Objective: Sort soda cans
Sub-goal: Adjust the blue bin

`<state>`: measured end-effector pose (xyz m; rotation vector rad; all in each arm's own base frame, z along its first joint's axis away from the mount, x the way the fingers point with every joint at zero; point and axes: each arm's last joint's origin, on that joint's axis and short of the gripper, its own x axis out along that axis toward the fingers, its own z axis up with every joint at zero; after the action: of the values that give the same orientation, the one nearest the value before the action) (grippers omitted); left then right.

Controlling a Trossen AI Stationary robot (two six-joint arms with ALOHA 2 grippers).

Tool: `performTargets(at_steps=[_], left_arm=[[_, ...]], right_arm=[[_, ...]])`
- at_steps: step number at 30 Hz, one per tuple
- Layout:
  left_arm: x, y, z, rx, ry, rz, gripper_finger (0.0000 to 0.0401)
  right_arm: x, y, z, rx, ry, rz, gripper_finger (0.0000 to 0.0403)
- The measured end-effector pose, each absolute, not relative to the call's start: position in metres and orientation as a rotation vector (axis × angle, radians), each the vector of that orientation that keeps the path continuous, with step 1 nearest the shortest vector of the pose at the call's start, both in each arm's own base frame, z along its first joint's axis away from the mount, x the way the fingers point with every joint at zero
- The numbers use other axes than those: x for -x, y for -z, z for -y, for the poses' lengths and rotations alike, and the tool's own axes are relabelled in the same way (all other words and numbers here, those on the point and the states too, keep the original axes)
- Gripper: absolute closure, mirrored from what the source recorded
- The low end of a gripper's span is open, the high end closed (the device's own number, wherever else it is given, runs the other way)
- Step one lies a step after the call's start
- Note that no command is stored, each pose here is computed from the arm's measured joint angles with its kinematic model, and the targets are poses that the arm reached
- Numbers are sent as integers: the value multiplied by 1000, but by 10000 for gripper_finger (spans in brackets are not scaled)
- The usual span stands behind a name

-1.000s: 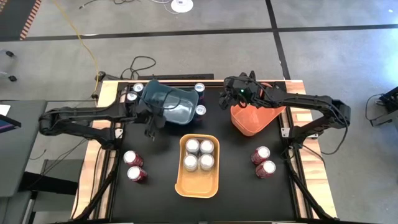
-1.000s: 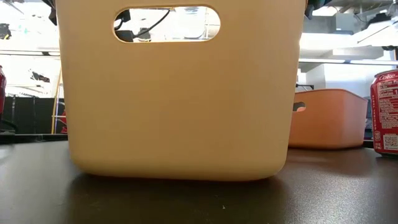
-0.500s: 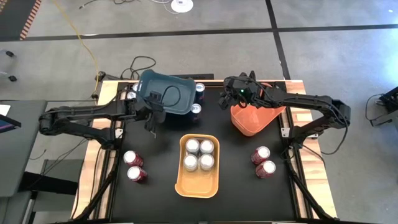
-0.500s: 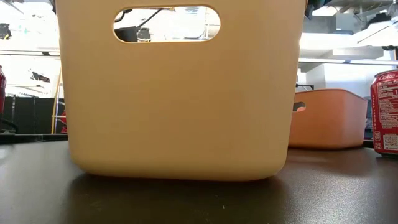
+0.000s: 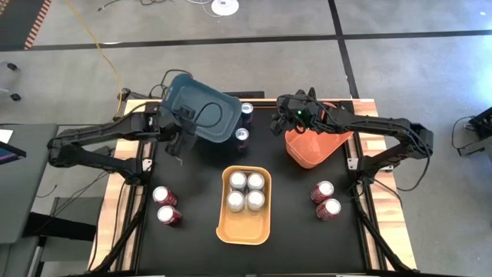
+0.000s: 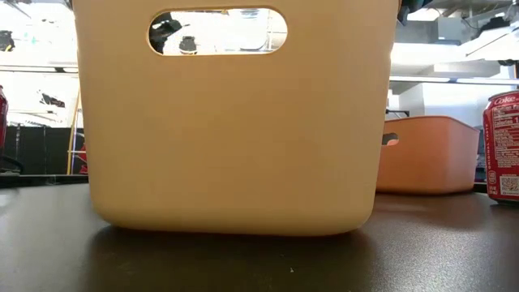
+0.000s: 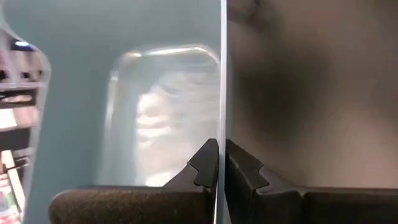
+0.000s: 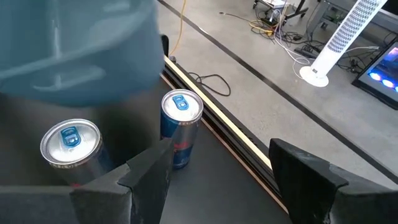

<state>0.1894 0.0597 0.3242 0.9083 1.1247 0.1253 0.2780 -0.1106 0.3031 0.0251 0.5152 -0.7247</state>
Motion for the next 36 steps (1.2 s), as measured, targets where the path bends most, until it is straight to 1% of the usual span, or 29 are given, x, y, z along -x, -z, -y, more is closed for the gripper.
performTargets(at_steps=[7, 11, 14, 21, 29, 36], left_arm=[[-161, -338, -51, -864, 92, -1330, 397], [-154, -338, -49, -890, 177, -1384, 398], [-154, -338, -49, -943, 230, -1384, 398], [-161, -334, -46, -1060, 448, -1338, 398], [-181, -322, -40, -1167, 673, -1307, 398], [-203, -303, -41, -1151, 864, -1297, 397]], right_arm=[[-278, -303, 111, -14, 721, -520, 122], [-278, -303, 111, -11, 720, -520, 122], [-278, -303, 111, -11, 721, -516, 122], [-279, -305, 111, -12, 721, -496, 122], [-280, -306, 110, -37, 723, -479, 122], [-283, -306, 100, -31, 687, -478, 122]])
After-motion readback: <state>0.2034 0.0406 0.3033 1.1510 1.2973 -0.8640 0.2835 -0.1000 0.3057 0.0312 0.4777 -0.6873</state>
